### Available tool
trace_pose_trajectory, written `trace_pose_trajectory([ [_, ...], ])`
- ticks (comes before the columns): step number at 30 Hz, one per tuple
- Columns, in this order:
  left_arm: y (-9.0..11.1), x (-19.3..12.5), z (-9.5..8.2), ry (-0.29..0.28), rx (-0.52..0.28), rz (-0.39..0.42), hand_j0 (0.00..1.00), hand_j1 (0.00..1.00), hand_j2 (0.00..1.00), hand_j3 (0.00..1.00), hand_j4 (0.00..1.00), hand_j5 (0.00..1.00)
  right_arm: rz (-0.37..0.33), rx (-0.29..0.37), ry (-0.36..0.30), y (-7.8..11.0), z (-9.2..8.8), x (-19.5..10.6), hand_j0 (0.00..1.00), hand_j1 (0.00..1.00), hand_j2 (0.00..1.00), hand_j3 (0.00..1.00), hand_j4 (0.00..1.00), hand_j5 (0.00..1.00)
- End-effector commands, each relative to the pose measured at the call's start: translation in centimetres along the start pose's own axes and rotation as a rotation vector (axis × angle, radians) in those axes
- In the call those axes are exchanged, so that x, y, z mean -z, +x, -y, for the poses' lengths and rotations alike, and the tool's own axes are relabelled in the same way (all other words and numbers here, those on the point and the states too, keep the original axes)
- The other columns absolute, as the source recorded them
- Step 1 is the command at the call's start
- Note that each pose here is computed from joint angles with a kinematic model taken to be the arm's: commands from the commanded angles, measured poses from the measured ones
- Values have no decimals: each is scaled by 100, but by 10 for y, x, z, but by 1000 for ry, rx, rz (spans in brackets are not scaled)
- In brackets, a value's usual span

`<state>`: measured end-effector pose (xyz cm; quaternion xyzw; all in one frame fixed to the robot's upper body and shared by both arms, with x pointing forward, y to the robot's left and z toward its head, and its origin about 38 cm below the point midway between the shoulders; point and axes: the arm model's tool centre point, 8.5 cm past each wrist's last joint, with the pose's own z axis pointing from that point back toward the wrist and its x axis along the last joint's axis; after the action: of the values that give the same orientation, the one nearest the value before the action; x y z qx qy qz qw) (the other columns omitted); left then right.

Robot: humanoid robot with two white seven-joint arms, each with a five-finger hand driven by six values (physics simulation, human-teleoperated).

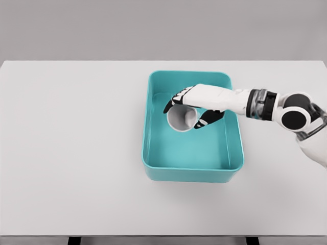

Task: Put the paper cup into the basket with your right arm

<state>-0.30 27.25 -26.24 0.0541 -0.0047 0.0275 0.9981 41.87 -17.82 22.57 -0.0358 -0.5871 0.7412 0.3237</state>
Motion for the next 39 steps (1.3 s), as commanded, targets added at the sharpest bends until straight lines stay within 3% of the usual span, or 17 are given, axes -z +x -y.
trace_pose_trajectory([
  [1, 0, 0, 0, 0, 0, 1, 100, 100, 100, 100, 100, 100, -75, -15, 48, -5, -13, 7, 74, 74, 74, 74, 74, 74],
  [3, 0, 0, 0, 1, 0, 0, 100, 100, 100, 100, 100, 100, -102, -34, 67, -4, -17, 10, 76, 76, 76, 76, 76, 76],
  [4, 0, 0, 0, 0, 0, 0, 100, 100, 100, 100, 100, 100, -93, -49, 56, 0, -12, 8, 97, 97, 97, 97, 97, 97],
  [5, 0, 0, 0, 0, 0, 0, 100, 100, 100, 100, 100, 100, -72, -67, 48, 7, -8, 7, 100, 100, 100, 100, 100, 100],
  [7, 0, 0, 0, 0, 0, 0, 100, 100, 100, 100, 100, 100, -63, -74, 41, 10, -6, 7, 100, 100, 100, 100, 100, 100],
  [12, 0, 0, 0, 0, 0, 0, 100, 100, 100, 100, 100, 100, -32, -122, -52, 15, 24, -14, 100, 100, 100, 100, 100, 100],
  [15, -1, 0, 0, 0, 0, -2, 100, 100, 100, 100, 100, 100, 51, 62, -202, 4, 42, -55, 100, 100, 100, 100, 100, 100],
  [17, 0, 0, 0, 0, 0, 0, 100, 100, 100, 100, 100, 100, 151, 228, -391, -9, 52, -98, 100, 100, 100, 100, 100, 100],
  [20, 0, 0, 0, 1, 0, 0, 100, 100, 100, 100, 100, 100, 251, 432, -691, -47, 56, -165, 100, 100, 100, 100, 100, 100],
  [22, 0, 0, 0, 0, 0, 0, 100, 100, 100, 100, 100, 100, 291, 524, -786, -64, 53, -180, 100, 100, 100, 100, 100, 100],
  [24, 0, 0, 0, 0, 0, 0, 100, 100, 100, 100, 100, 100, 238, 543, -769, -73, 39, -180, 100, 100, 100, 100, 100, 100],
  [27, 0, 0, 0, 1, 0, 0, 100, 100, 100, 100, 100, 100, 4, 517, -633, -101, -2, -172, 100, 100, 100, 100, 100, 100],
  [28, 0, 0, 0, 0, 0, 0, 100, 100, 100, 100, 100, 100, -92, 551, -577, -112, -26, -169, 100, 100, 100, 100, 100, 100],
  [29, 0, 0, 0, 0, 0, 0, 100, 100, 100, 100, 100, 100, -121, 556, -558, -115, -35, -169, 100, 100, 100, 100, 100, 100],
  [31, 0, 0, 0, 0, 0, 0, 100, 100, 100, 100, 100, 100, -124, 563, -591, -116, -37, -171, 100, 100, 100, 100, 100, 100],
  [33, 0, 0, 0, 0, 0, 0, 100, 100, 100, 100, 100, 100, -153, 571, -571, -118, -50, -171, 100, 100, 100, 100, 100, 100],
  [39, 0, 0, 0, 0, 0, 0, 100, 100, 100, 100, 100, 100, -162, 584, -580, -120, -54, -174, 100, 100, 100, 100, 100, 100],
])
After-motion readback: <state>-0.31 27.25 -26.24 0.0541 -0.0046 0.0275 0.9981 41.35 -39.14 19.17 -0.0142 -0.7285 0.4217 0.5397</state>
